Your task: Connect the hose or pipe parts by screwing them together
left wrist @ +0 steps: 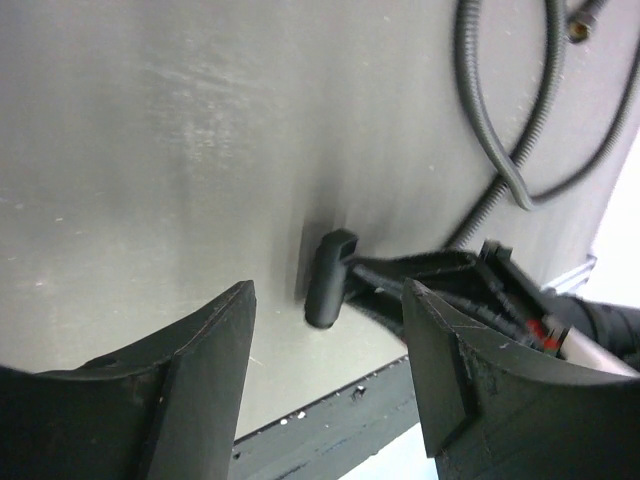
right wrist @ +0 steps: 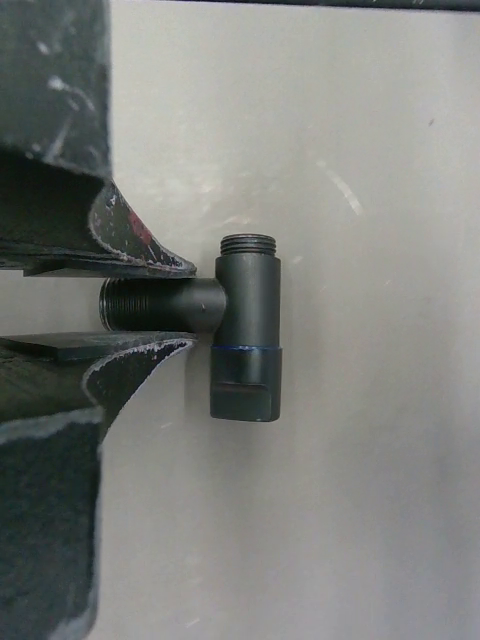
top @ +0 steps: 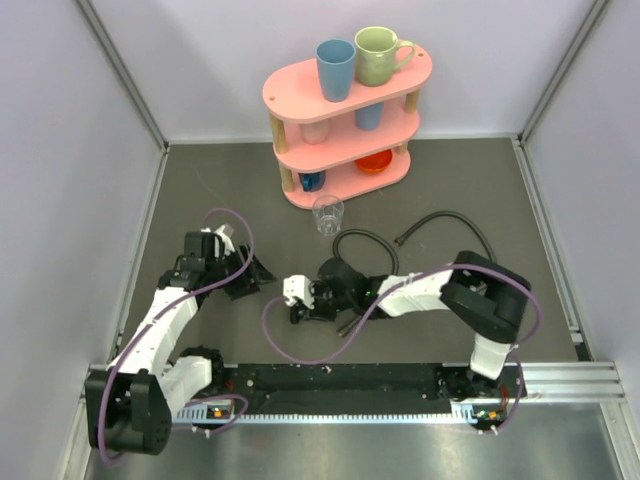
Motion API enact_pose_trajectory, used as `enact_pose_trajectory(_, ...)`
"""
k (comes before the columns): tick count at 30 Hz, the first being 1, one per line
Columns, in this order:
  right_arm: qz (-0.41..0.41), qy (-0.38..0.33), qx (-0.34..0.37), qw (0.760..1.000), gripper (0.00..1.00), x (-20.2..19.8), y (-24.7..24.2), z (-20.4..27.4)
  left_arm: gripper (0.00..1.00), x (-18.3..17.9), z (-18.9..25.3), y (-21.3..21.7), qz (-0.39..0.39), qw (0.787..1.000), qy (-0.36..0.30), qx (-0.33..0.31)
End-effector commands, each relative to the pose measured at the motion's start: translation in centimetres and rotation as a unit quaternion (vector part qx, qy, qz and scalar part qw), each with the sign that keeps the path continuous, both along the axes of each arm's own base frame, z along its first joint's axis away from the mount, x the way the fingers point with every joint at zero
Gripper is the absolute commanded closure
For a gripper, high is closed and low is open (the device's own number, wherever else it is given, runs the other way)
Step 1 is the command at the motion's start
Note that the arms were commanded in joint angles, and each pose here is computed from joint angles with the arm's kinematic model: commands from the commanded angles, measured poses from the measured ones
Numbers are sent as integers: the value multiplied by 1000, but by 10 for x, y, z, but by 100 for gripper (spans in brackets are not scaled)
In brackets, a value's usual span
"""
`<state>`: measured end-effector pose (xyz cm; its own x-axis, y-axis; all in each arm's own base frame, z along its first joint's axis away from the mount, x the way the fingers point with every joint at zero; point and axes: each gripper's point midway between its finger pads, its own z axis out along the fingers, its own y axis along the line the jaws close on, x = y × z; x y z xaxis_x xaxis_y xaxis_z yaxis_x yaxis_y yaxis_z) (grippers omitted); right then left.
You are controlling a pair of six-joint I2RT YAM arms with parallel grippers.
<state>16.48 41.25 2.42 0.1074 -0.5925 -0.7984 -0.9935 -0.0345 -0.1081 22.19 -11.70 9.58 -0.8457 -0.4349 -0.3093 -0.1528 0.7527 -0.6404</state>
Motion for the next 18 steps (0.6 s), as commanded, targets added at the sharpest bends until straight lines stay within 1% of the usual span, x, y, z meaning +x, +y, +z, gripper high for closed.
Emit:
enact_pose_trajectory(1,-84,-42,135,986,100,40,-3,90,35,0,34,-22,-81,992,-77,-54)
enact_pose_trajectory(3,-89,-37,172,980,100,39,-15,114,33,-4,52,-34,-118,983,-114,-87)
enact_pose_trajectory(5,-85,-33,185,978,100,35,-22,123,32,-5,68,-40,-142,974,-143,-106)
enact_pose_trajectory(6,-80,-39,197,976,100,32,-24,136,31,-11,78,-46,-165,966,-158,-122)
enact_pose_trajectory(9,-52,-24,193,980,100,18,-26,147,30,-16,100,-55,-197,952,-182,-147)
enact_pose_trajectory(10,-48,-20,192,980,100,16,-27,150,30,-19,106,-58,-206,947,-186,-160)
enact_pose_trajectory(11,-42,-16,198,979,100,13,-27,153,30,-22,107,-61,-206,946,-176,-180)
enact_pose_trajectory(12,-35,-18,208,977,100,9,-27,161,31,-20,112,-63,-211,940,-188,-190)
enact_pose_trajectory(13,-33,-18,211,977,100,7,-29,162,31,-26,115,-68,-225,934,-188,-205)
enact_pose_trajectory(16,-20,-25,228,973,100,2,-31,173,32,-35,111,-77,-239,931,-170,-219)
enact_pose_trajectory(18,-21,-26,223,974,100,2,-33,173,33,-38,108,-82,-246,930,-156,-224)
